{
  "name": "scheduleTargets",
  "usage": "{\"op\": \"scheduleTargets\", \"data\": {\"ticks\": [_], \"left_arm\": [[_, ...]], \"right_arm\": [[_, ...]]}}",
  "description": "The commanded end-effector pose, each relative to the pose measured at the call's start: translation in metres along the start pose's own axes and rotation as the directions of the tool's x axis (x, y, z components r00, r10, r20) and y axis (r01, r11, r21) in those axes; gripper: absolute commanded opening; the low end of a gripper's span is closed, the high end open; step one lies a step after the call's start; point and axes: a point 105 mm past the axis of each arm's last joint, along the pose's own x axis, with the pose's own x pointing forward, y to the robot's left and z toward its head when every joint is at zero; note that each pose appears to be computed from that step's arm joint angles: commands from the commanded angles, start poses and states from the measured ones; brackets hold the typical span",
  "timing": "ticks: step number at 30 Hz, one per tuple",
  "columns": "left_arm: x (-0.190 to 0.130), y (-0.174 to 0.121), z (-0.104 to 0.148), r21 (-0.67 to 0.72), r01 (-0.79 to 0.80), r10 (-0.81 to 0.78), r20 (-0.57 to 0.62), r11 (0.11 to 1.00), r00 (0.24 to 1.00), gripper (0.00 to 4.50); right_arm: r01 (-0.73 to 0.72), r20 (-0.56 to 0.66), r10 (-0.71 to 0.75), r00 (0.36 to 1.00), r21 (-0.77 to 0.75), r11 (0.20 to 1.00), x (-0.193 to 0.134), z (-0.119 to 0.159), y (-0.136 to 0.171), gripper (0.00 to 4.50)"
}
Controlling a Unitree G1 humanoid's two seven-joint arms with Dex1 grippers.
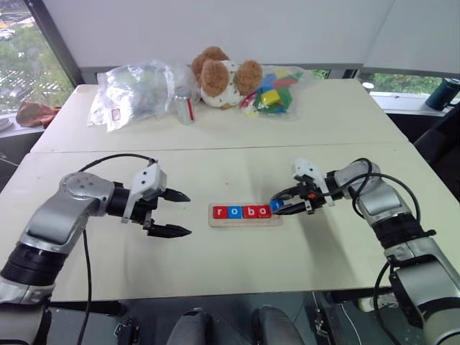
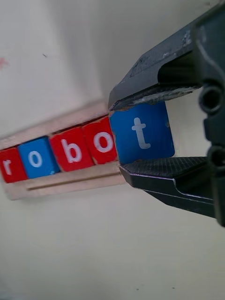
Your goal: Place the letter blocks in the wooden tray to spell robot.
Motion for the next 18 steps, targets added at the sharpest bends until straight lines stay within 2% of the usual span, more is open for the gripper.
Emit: {"op": "scheduleTargets", "data": {"ticks": [1, 18], "left_arm": [[-0.003, -0.003, 0.009, 0.034, -0.012, 0.012, 0.016, 0.999, 1.0, 4.5], [-0.001, -0.003, 0.009, 0.028, -0.031, 0.03, 0.028, 0.999, 0.999, 4.5]], "right_arm": [[-0.007, -0.005, 0.007, 1.0, -0.051, 0.999, -0.003, 0.007, -0.004, 1.13], [-0.039, 0.005, 0.039, 0.999, -0.056, 0.998, 0.011, 0.007, -0.002, 1.13]]}}
